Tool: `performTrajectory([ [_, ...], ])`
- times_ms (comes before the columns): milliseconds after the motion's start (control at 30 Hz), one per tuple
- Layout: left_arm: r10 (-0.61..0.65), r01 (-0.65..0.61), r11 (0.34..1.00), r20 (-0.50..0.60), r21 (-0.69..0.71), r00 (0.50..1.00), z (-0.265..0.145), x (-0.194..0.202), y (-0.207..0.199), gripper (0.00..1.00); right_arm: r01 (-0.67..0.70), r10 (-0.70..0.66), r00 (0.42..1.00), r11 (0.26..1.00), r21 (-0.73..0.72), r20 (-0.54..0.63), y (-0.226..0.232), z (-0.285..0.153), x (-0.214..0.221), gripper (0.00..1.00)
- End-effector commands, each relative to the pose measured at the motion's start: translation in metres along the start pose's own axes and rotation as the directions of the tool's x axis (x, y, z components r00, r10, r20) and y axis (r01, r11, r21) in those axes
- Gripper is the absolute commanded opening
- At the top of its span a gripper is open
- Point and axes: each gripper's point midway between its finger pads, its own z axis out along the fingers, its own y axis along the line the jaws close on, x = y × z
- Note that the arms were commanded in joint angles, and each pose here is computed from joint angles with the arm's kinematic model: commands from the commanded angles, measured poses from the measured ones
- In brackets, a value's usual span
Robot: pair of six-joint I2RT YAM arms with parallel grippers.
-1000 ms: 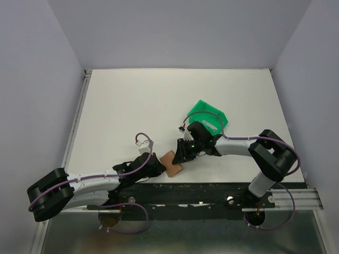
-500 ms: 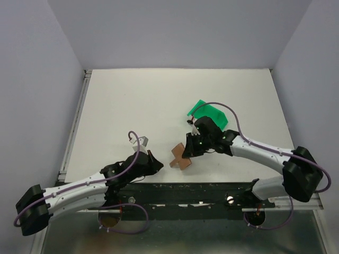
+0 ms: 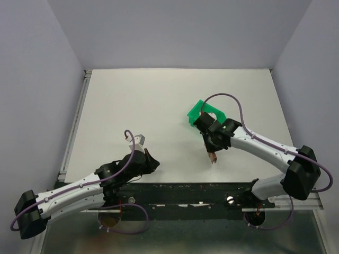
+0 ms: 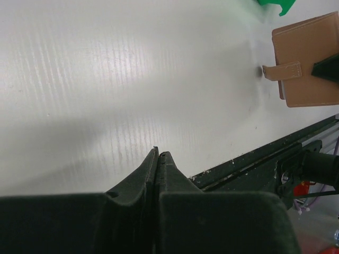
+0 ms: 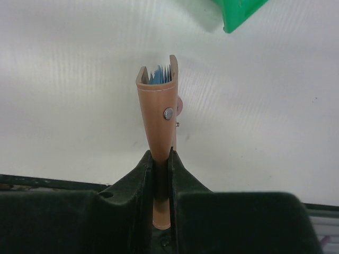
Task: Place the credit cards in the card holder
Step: Close the card holder at the corner of the board.
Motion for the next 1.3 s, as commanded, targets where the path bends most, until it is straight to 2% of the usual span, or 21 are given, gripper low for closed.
performTrajectory([
  [0,0.004,-0.004,0.999,-0.009,-0.032,1.0,0.001,0.005,0.011,0.08,0.07,-0.062,0.996,0.988,0.135,-0.063,-0.016,0.007,0.015,0.11],
  [233,0.019,-0.021,0.999,-0.034,-0.039,0.999,0.002,0.009,0.012,0.08,0.079,-0.072,0.995,0.992,0.097,-0.074,0.013,0.025,0.021,0.12],
  [300,0.018,-0.019,0.999,-0.033,-0.038,0.999,0.003,0.01,0.013,0.09,0.084,-0.079,0.994,0.994,0.069,-0.072,0.024,0.026,0.022,0.16],
  [533,0.012,-0.014,0.999,-0.052,-0.041,0.999,0.006,0.016,0.015,0.08,0.116,-0.122,0.991,0.989,-0.09,-0.063,0.084,0.027,0.025,0.41],
  [667,0.008,-0.011,0.998,-0.064,-0.057,0.998,0.007,0.02,0.019,0.09,0.129,-0.146,0.988,0.962,-0.241,-0.056,0.129,0.024,0.029,0.45],
  [767,0.0,-0.004,0.998,-0.061,-0.059,0.998,0.007,0.021,0.022,0.08,0.094,-0.097,0.995,0.926,-0.366,0.01,0.149,0.009,0.022,0.45],
  [833,-0.002,-0.002,0.998,-0.061,-0.062,0.998,0.007,0.022,0.024,0.08,0.077,-0.055,0.996,0.931,-0.358,0.07,0.14,0.0,0.012,0.46],
  [933,-0.002,-0.002,0.998,-0.064,-0.061,0.998,0.009,0.023,0.024,0.09,0.043,-0.017,0.993,0.976,-0.213,0.121,0.098,-0.003,0.005,0.47],
  [1067,0.002,-0.006,0.998,-0.073,-0.057,0.997,0.013,0.024,0.02,0.08,-0.027,0.027,0.997,1.0,0.003,0.074,0.038,0.005,0.013,0.47],
  [1100,0.005,-0.009,0.999,-0.075,-0.054,0.997,0.013,0.023,0.018,0.08,-0.037,0.035,0.998,0.998,0.045,0.059,0.026,0.007,0.018,0.5],
  [1267,0.012,-0.016,0.999,-0.075,-0.05,0.997,0.015,0.021,0.014,0.08,-0.13,0.13,0.991,0.985,0.109,0.013,-0.001,0.02,0.034,0.59],
])
